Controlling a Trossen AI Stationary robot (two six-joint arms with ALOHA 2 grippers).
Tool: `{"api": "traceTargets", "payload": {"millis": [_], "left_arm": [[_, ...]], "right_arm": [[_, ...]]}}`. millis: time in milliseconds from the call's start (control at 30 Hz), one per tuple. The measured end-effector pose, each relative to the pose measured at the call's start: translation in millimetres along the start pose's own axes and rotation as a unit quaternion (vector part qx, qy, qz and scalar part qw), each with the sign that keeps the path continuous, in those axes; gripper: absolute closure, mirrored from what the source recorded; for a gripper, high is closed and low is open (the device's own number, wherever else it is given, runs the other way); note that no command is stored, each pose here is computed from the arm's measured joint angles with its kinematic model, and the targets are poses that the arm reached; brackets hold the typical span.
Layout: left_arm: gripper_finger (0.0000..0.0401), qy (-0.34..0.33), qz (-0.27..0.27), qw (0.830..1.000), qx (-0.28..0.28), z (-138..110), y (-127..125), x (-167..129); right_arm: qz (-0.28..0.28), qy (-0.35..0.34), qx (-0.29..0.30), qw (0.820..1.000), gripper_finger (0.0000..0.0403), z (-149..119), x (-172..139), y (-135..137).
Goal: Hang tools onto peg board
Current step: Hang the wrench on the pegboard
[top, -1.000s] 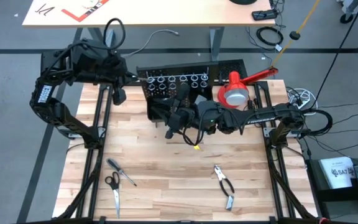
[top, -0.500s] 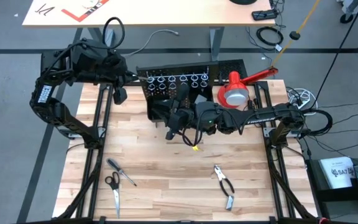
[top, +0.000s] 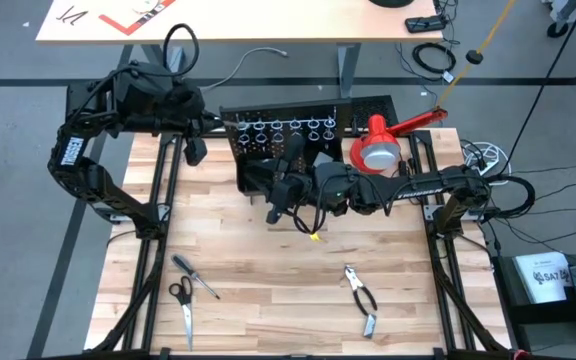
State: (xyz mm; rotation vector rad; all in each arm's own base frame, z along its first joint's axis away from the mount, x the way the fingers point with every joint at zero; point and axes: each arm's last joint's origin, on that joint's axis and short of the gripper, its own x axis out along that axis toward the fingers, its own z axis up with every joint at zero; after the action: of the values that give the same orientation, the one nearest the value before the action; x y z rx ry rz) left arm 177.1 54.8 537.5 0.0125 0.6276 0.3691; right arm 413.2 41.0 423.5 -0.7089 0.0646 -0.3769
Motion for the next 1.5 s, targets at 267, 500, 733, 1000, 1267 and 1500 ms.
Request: {"api": "traceTargets", "payload": {"millis": [267,500,733,1000,1267,1500], "left_arm": [[0.0379,0.008,-0.006,1.000,-0.029,-1.5,-0.4,0.0],[0.0379,0.017,-0.006,0.999,-0.028,-3.6,-0.5,-0.5],[0.0379,0.000,-0.003,1.000,0.002,-5.2,0.8,-10.6],[0.0379,-0.004,0.007,1.000,0.029,-5.5,1.5,-12.8],[0.0379,0.033,-0.007,0.999,0.038,-5.3,-0.8,2.2],[0.0379,0.028,-0.009,0.999,0.039,0.8,-2.0,14.2]], "right_arm": [[0.001,0.000,0.001,1.000,0.0270,0.0,-0.1,0.4],[0.006,0.005,0.008,1.000,0.0271,-0.9,-0.3,1.6],[0.011,0.009,0.011,1.000,0.0271,-1.9,-0.3,2.5],[0.011,0.009,0.014,1.000,0.0271,-1.8,-0.3,2.6],[0.011,0.009,0.015,1.000,0.0271,-1.8,-0.3,2.6],[0.018,0.013,0.014,1.000,0.0271,-1.8,-1.3,5.0]]}}
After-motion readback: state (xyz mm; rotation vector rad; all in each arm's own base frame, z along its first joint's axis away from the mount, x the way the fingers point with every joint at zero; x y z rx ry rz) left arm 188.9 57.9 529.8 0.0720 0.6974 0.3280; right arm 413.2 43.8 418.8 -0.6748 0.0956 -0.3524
